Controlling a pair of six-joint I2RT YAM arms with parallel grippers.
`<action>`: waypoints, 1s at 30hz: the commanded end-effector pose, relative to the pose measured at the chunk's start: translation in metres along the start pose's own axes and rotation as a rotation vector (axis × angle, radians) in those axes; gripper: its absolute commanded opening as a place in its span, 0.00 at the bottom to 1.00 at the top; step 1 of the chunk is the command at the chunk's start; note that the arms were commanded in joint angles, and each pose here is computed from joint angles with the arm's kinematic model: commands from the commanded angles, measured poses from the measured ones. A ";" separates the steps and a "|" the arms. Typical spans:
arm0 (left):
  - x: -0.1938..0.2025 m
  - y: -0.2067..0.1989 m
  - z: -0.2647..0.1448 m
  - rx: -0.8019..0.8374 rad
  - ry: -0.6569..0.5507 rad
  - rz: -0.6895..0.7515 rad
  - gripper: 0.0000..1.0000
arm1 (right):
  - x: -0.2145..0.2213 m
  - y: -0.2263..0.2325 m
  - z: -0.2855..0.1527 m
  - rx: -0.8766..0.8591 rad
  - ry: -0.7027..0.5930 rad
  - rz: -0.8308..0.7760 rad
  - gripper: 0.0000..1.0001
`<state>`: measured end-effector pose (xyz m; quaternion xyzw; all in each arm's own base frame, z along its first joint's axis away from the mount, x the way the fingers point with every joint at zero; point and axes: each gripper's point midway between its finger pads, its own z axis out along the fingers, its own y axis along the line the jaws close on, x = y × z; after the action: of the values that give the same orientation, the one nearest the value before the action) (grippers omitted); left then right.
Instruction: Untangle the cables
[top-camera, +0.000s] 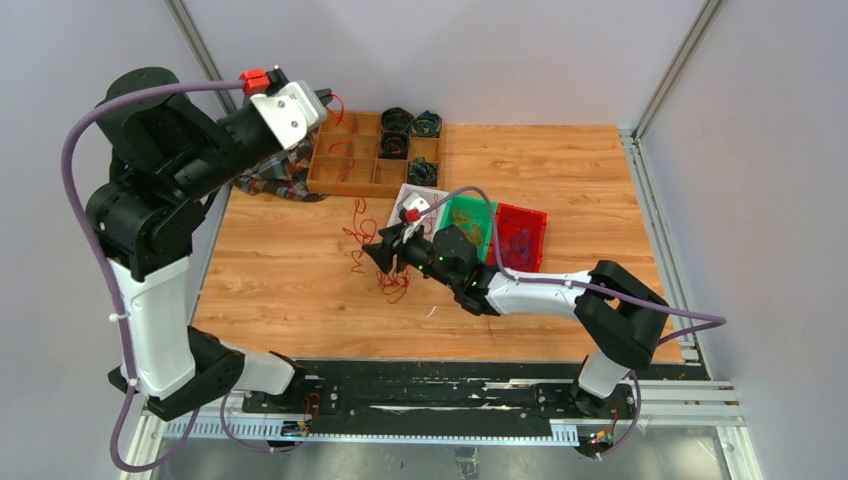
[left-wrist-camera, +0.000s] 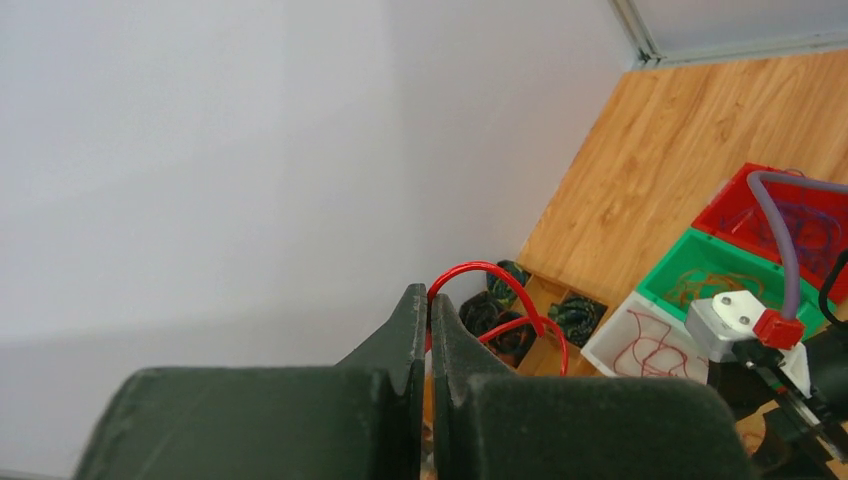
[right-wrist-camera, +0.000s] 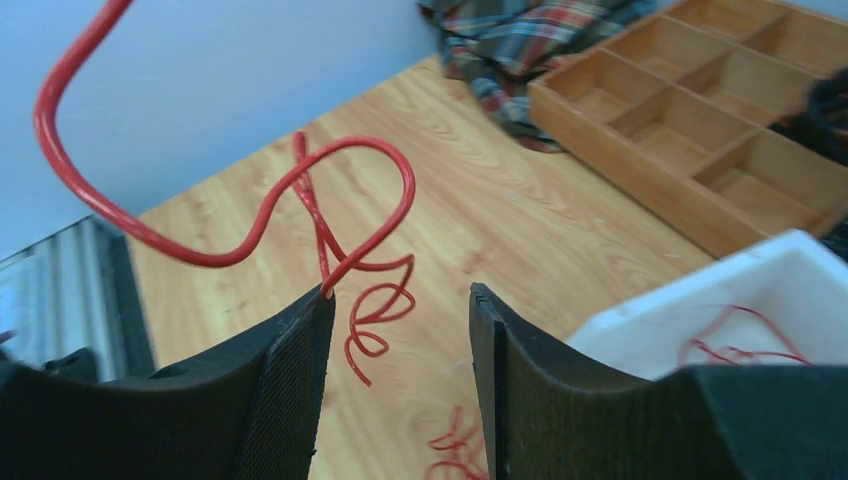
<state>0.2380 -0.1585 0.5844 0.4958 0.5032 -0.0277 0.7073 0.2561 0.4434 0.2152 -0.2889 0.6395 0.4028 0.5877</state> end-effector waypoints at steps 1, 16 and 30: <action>-0.017 0.022 0.022 -0.082 -0.098 -0.044 0.00 | -0.027 -0.044 -0.003 0.130 -0.026 -0.045 0.52; 0.037 0.024 0.122 -0.165 -0.084 0.015 0.00 | -0.010 -0.125 -0.109 0.417 -0.026 -0.061 0.53; 0.110 0.003 0.184 -0.176 0.062 0.046 0.00 | -0.010 -0.139 -0.178 0.539 -0.102 -0.088 0.51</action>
<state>0.4181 -0.2400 0.4979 0.4598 0.5231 0.0340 0.7168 0.2793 0.2444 0.1987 -0.1575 0.6843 0.2382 0.6710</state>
